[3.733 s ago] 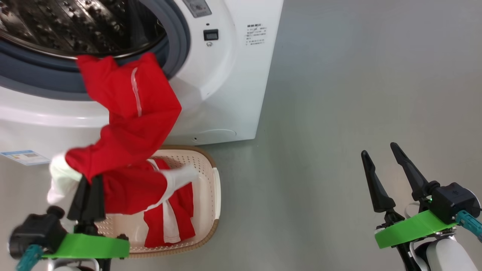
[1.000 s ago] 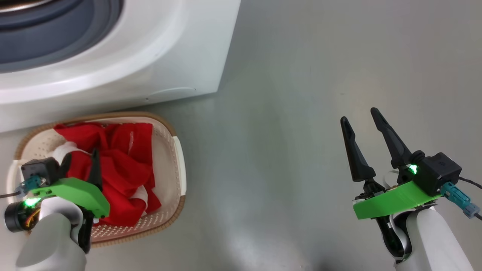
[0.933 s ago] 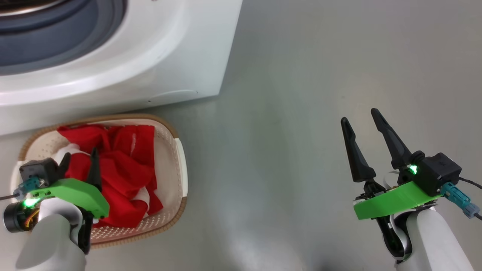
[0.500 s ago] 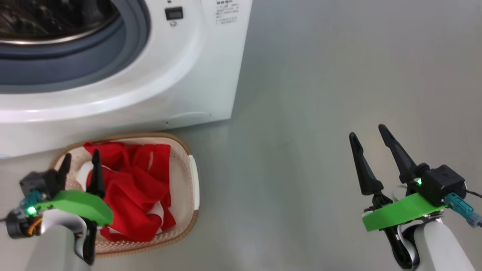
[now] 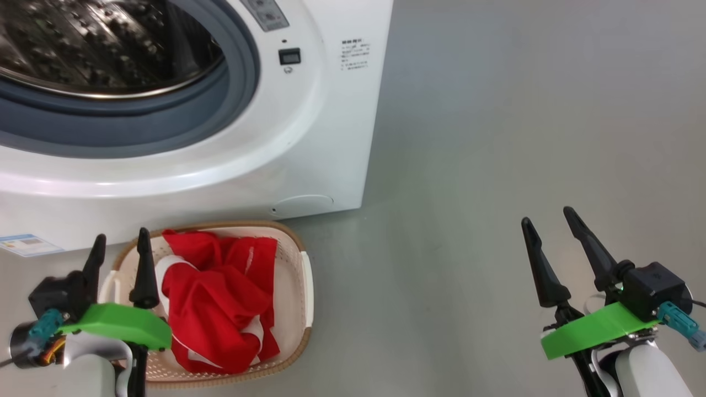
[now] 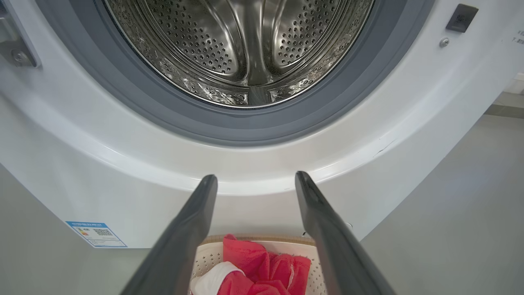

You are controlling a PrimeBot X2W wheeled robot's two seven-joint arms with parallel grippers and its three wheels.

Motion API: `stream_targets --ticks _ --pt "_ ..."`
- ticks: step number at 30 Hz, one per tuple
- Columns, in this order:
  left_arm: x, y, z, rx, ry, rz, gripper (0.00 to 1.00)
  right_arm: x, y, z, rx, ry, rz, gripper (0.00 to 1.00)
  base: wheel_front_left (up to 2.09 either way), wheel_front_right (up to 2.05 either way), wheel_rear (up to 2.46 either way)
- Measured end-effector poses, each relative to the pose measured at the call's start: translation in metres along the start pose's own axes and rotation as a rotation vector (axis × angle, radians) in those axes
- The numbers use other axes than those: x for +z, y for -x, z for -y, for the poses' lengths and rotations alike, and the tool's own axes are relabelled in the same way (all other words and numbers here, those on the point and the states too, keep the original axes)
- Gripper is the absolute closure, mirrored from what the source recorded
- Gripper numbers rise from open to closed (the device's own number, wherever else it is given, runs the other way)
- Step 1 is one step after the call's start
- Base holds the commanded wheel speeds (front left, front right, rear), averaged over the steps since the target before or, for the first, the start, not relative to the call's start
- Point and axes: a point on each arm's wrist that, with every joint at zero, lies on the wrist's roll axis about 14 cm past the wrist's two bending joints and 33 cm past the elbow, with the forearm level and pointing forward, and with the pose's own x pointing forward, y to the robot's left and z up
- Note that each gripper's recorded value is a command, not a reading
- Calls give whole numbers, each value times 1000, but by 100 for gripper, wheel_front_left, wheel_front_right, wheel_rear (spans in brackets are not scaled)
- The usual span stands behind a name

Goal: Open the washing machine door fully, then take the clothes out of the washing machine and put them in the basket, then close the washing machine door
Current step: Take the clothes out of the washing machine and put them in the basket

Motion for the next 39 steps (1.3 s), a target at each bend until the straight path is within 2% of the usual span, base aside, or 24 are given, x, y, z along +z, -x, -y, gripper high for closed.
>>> stream_targets --ticks 13,39 --pt "33 32 0 4 -11 108 0 10 13 -4 14 1 20 0 0 0 0" --pt "46 94 -4 24 -24 165 0 14 52 5 -7 13 20 0 0 0 0"
